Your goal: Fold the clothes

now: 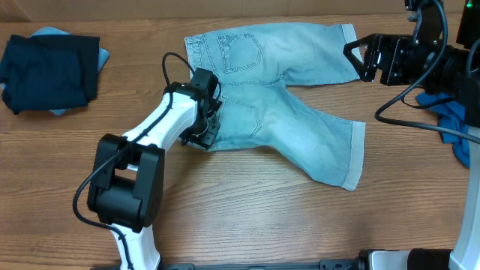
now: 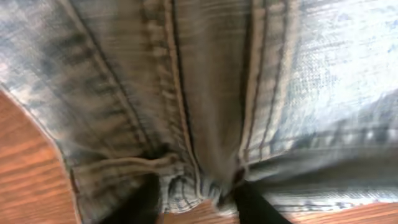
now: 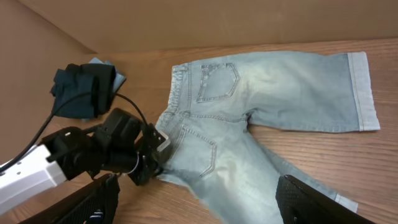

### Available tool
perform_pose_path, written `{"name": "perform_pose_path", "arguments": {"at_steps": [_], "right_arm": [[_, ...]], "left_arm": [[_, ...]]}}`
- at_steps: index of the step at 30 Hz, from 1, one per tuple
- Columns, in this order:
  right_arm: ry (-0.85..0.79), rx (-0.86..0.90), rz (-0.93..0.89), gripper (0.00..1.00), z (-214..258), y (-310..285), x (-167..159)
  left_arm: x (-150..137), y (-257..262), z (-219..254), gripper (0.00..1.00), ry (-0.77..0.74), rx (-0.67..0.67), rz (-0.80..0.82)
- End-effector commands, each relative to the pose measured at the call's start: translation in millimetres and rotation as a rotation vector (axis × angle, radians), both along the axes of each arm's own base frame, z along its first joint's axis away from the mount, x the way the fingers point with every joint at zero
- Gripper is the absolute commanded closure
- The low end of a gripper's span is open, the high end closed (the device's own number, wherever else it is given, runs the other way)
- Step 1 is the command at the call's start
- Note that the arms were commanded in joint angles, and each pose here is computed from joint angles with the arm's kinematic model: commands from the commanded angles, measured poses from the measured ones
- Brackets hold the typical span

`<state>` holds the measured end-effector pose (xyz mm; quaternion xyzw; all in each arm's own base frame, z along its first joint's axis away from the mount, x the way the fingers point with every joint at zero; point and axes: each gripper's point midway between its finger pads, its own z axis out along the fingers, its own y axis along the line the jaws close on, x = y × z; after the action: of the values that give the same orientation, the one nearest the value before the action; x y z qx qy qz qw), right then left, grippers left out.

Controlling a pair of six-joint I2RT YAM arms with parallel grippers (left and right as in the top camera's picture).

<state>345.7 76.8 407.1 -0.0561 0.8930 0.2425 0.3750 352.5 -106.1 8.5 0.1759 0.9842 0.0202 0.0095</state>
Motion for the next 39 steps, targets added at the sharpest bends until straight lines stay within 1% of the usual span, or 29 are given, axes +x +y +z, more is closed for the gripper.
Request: {"name": "perform_pose_path", "arguments": {"at_steps": [1,3,4,7,10,13,16,18,20,21,23,25,26,28,29,31,34,36,38,39], "right_arm": [[-0.026,-0.005,-0.003,0.15,8.3,-1.2,-3.1],[-0.023,-0.005,-0.003,0.15,7.9,-1.2,-3.5],[-0.021,-0.004,-0.003,0.15,7.5,-1.2,-3.8],[-0.016,-0.004,-0.003,0.16,6.7,-1.2,-4.6],[-0.009,-0.004,-0.003,0.15,5.6,-1.2,-5.6],[0.000,-0.004,-0.003,0.15,4.1,-1.2,-7.0],[0.016,-0.004,-0.003,0.14,1.6,-1.2,-9.5],[0.038,-0.003,-0.004,0.11,-2.4,-1.2,-11.8],[0.105,0.001,-0.056,0.10,-13.4,-6.5,-12.2],[0.140,-0.015,-0.086,0.10,-21.8,-11.3,-10.5],[0.196,-0.024,-0.119,0.09,-35.6,-16.0,-6.2],[0.267,-0.019,-0.141,0.09,-55.9,-17.7,1.6],[0.298,-0.019,-0.143,0.09,-65.7,-17.8,5.0],[0.373,-0.020,-0.147,0.09,-88.7,-18.0,11.1],[0.407,-0.015,-0.155,0.09,-97.8,-18.1,12.7],[0.528,-0.021,-0.163,0.11,-132.4,-18.7,13.3],[0.683,-0.039,-0.166,0.14,-179.4,-19.8,4.9],[0.784,-0.057,-0.169,0.16,-214.1,-21.6,-4.9],[0.866,-0.081,-0.191,0.18,-246.9,-25.5,-17.5],[0.906,-0.080,-0.189,0.20,-259.7,-24.8,-25.8]], "left_arm": [[-28.4,36.0,-33.1,0.84,0.152,0.104,0.207],[-34.2,46.3,-33.7,0.93,0.177,0.119,0.296],[-37.6,52.0,-33.1,0.96,0.191,0.127,0.336],[-49.0,70.8,-29.5,0.96,0.243,0.154,0.435],[-61.3,92.7,-24.1,0.96,0.288,0.211,0.503],[-72.7,107.8,-18.9,0.96,0.336,0.241,0.536],[-84.4,121.7,-12.1,0.96,0.372,0.302,0.567],[-89.7,122.8,-8.4,0.96,0.395,0.308,0.567],[-85.5,120.4,-6.5,0.96,0.375,0.284,0.563],[-79.9,116.1,-6.2,0.95,0.355,0.251,0.540],[-62.8,101.8,-1.6,0.92,0.284,0.151,0.496],[-44.1,83.6,13.2,0.78,0.201,0.034,0.473],[-35.6,75.2,24.7,0.66,0.160,-0.019,0.470],[-18.8,61.2,52.4,0.56,0.073,-0.110,0.457],[-13.3,58.5,64.1,0.53,0.038,-0.131,0.453],[-1.4,53.6,100.6,0.50,-0.064,-0.182,0.441],[1.4,53.7,137.0,0.45,-0.160,-0.207,0.430],[-1.0,53.9,152.9,0.43,-0.201,-0.221,0.426],[-3.2,54.0,162.0,0.44,-0.225,-0.229,0.419],[-3.8,53.9,165.5,0.44,-0.235,-0.232,0.416]]}}
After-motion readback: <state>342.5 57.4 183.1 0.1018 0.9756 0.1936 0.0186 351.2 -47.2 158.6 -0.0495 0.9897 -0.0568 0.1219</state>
